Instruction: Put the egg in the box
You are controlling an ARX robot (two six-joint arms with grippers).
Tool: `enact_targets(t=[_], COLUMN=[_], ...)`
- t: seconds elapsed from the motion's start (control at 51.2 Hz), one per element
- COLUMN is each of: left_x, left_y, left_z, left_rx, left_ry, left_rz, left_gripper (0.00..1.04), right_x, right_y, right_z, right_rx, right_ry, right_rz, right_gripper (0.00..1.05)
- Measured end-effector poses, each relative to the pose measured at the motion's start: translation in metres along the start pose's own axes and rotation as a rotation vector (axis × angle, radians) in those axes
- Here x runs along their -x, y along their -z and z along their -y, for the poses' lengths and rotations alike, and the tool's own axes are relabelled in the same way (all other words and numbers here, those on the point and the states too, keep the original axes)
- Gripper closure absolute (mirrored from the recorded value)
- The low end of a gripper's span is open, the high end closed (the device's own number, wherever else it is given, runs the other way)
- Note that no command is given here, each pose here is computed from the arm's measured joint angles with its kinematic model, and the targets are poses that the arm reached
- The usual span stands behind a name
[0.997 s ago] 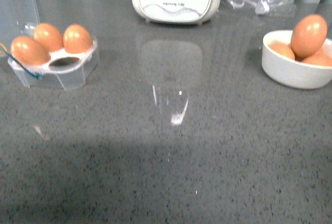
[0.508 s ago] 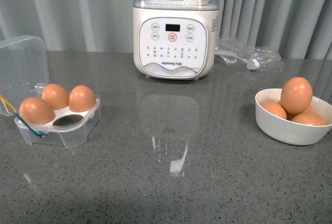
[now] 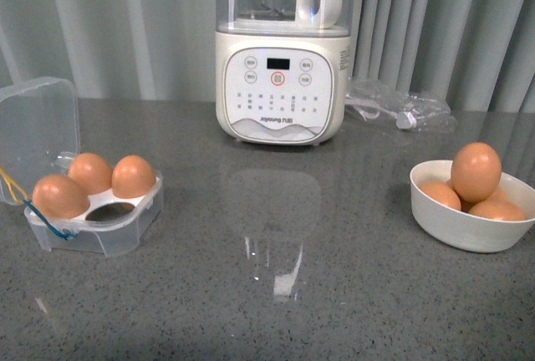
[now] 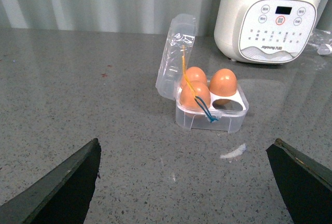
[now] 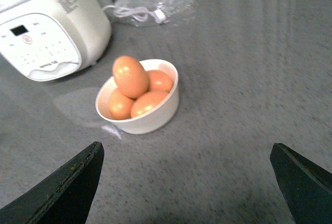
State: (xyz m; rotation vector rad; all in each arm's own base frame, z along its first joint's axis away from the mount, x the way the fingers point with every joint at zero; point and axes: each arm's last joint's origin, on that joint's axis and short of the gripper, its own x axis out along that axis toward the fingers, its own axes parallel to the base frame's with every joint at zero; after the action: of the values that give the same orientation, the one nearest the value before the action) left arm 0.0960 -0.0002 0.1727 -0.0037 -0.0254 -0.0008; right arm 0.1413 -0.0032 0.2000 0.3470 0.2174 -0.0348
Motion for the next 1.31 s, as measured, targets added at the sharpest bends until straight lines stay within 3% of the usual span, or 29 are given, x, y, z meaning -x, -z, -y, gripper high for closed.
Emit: enact_targets(t=[0.117,0.313,0.547,1.309], left_x=[0.000,0.000,0.000,0.000], left_y=[0.000,0.000,0.000,0.000], left_z=[0.000,0.000,0.000,0.000], left_rx=[0.000,0.000,0.000,0.000], left_ry=[0.001,0.000,0.000,0.000], left_rz=[0.000,0.000,0.000,0.000], left_gripper=[0.07,0.07,0.07,0.07], right_x=[-0.022,-0.045,-0.066,-0.146], right_y=[-0.014,-0.025,-0.040,-0.047], right_z=[-0.003,-0.003,0.002,-0.001], right_rx=[0.048,0.233,0.340,0.333], right_ry=[-0.128,-0.086,-0.086,-0.207], right_rz=[-0.027,-0.072,-0.080,-0.156], right_gripper=[0.07,0.07,0.07,0.07])
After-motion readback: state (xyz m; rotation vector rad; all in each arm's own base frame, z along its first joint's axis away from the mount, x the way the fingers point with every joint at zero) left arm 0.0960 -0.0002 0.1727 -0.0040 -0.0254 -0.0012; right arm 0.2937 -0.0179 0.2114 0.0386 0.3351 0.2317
